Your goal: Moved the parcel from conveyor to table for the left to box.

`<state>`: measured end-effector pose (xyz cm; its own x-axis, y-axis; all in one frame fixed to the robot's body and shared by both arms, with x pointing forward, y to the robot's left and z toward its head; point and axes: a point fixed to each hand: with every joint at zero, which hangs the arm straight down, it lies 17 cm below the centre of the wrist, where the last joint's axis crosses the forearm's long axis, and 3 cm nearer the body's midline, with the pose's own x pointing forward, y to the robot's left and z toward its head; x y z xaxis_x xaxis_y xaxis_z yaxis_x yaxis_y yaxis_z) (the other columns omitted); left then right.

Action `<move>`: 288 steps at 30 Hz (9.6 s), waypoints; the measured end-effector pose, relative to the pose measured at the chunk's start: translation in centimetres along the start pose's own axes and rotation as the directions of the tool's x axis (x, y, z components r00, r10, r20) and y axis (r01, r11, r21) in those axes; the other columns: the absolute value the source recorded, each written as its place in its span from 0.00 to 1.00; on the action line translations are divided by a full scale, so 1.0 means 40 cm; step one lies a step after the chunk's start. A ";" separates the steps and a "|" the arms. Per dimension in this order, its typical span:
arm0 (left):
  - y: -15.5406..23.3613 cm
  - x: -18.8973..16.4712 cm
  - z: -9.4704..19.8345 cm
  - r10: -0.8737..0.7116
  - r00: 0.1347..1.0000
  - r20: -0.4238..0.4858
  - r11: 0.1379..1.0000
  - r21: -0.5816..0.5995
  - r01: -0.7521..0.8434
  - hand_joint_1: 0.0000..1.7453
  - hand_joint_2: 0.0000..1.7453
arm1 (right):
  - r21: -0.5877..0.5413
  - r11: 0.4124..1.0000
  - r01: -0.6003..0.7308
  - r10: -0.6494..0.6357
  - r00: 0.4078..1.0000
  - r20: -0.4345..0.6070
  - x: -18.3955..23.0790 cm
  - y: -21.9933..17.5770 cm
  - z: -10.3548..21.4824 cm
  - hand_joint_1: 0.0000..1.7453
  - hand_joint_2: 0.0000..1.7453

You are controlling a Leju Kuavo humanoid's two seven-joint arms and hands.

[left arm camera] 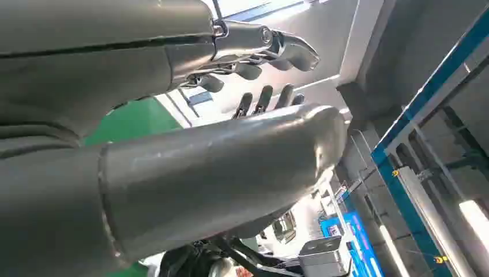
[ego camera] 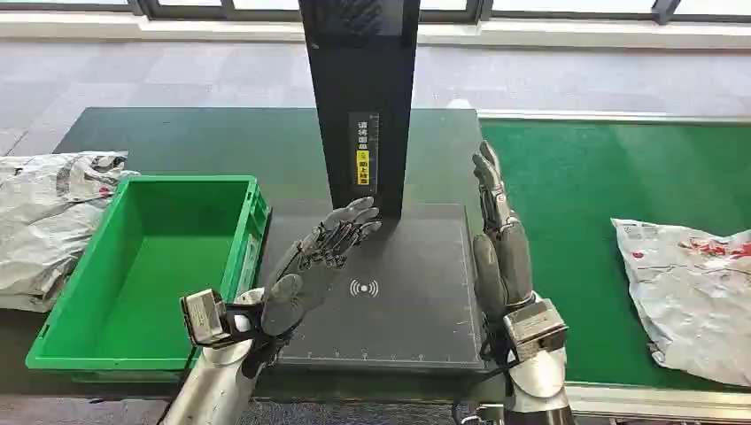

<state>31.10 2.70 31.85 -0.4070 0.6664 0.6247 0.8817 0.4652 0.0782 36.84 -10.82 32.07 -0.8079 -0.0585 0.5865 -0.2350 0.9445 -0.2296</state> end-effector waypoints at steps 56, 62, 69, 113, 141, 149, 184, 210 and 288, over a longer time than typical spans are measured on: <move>0.309 0.180 0.256 -0.561 0.748 -0.356 0.374 0.696 0.612 0.00 0.00 | 0.169 0.560 -0.811 0.478 0.149 -0.866 -0.518 -0.743 0.614 0.00 1.00; 0.309 0.184 0.257 -0.563 0.744 -0.360 0.368 0.697 0.615 0.00 0.00 | 0.165 0.563 -0.810 0.460 0.141 -0.877 -0.522 -0.751 0.634 0.00 1.00; 0.320 0.183 0.267 -0.559 0.726 -0.402 0.346 0.683 0.644 0.00 0.00 | 0.278 0.545 -0.791 0.336 -0.097 -0.937 -0.534 -0.835 0.833 0.00 1.00; 0.317 0.151 0.312 -0.523 0.724 -0.449 0.356 0.657 0.664 0.00 0.00 | 0.465 0.514 -0.721 0.464 -0.222 -0.857 -0.514 -0.817 0.864 1.00 1.00; 0.329 0.154 0.307 -0.522 0.736 -0.430 0.370 0.664 0.650 0.00 0.00 | -0.006 0.434 -0.901 0.567 0.278 -0.776 -0.299 -0.749 0.525 1.00 1.00; 0.356 0.125 0.263 -0.512 0.766 -0.390 0.429 0.657 0.620 0.00 0.00 | -0.108 0.832 -0.544 0.425 0.750 -0.507 -0.327 -0.329 0.246 1.00 1.00; 0.434 0.047 0.198 -0.452 0.822 -0.345 0.455 0.704 0.545 0.00 0.00 | -0.065 0.986 0.156 -0.167 0.952 -0.256 -0.235 0.179 0.066 0.00 1.00; 0.220 -0.315 0.122 -0.615 0.557 -0.559 0.661 0.020 0.750 0.00 0.00 | -0.172 0.985 0.022 -0.016 0.999 0.036 0.080 0.012 0.015 0.00 1.00; 0.305 -0.256 0.214 -0.824 0.144 -0.548 0.193 -0.031 0.981 1.00 1.00 | -0.230 0.973 0.022 0.005 0.993 0.116 0.155 -0.060 0.014 0.00 1.00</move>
<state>43.97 6.52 19.77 -0.6542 -0.6065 0.4519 -0.2217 0.7250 0.6521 32.10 -13.61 35.82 -0.8660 -0.0912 0.4917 -0.1224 0.9920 -0.0317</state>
